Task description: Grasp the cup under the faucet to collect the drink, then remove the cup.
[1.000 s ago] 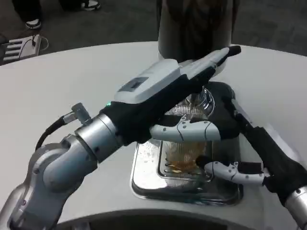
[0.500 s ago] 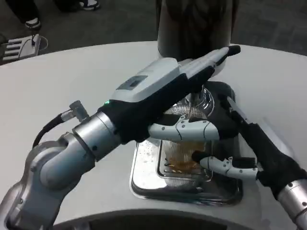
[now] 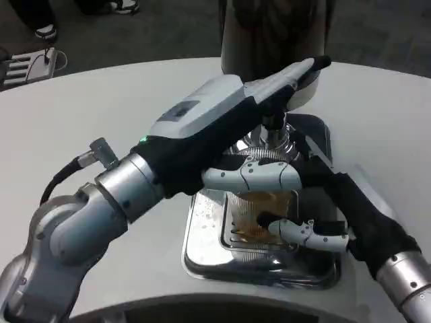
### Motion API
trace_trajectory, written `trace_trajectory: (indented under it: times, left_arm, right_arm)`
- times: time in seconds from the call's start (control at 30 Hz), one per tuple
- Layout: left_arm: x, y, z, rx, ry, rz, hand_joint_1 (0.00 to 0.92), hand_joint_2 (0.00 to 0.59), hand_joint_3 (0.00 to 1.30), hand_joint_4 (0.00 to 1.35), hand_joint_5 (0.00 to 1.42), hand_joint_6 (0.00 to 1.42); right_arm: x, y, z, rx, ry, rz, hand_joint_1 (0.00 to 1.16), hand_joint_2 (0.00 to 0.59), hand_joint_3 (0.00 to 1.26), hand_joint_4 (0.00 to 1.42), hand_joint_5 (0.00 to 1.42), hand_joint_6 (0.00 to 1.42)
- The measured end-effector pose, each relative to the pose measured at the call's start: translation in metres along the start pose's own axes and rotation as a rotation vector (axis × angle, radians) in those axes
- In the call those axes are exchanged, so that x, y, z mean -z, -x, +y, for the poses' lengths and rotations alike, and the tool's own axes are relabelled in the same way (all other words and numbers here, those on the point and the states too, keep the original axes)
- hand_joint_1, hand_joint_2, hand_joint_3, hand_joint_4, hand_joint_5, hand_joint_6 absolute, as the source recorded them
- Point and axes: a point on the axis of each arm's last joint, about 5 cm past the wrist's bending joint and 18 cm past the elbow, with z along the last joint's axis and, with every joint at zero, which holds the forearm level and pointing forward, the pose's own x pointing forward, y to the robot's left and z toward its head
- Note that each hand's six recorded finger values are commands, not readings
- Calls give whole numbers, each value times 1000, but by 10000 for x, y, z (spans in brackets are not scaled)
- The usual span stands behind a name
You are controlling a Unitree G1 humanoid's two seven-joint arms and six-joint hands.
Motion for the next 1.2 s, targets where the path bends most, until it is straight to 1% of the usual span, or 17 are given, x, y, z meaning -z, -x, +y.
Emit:
trace_trajectory:
  times: [0.13,0.23,0.33,0.43,0.6,0.7,0.9,1.0,1.1,1.2]
  left_arm:
    - [3,7,6,-9,20,-8,0,108,2,0,31,30]
    - [0,22,8,-30,30,-32,0,114,32,0,70,56]
    - [1,44,9,-88,57,-61,0,116,65,34,105,81]
    - [7,98,-20,-180,72,-90,0,117,98,86,158,126]
    - [39,227,-89,-265,105,-90,0,118,149,142,215,167]
    - [55,355,-111,-307,117,-59,0,118,160,159,226,171]
    - [19,585,-68,-331,79,-14,0,119,160,161,233,173]
    - [9,750,-81,-332,67,42,0,118,160,158,232,174]
    - [19,934,-129,-332,74,126,0,118,160,154,233,175]
    - [22,1048,-150,-330,74,176,0,117,160,150,226,177]
  right_arm:
    - [-21,-23,8,-4,-1,-12,764,230,0,0,0,45]
    - [-32,-37,8,-5,-1,-18,763,230,0,0,0,46]
    - [-31,-39,14,-7,-3,-18,761,230,0,0,0,47]
    - [-27,-40,16,-8,-4,-16,760,229,0,0,0,47]
    - [-21,-40,17,-9,-9,-14,759,229,0,0,0,54]
    - [-20,-40,17,-9,-12,-15,759,229,0,0,0,57]
    - [-30,-47,31,-14,-18,-27,758,229,0,0,0,61]
    - [-34,-58,45,-20,-21,-29,758,229,0,0,0,63]
    - [-26,-74,65,-28,-25,-25,758,229,0,0,0,64]
    - [-29,-83,95,-37,-32,-25,757,229,0,0,0,64]
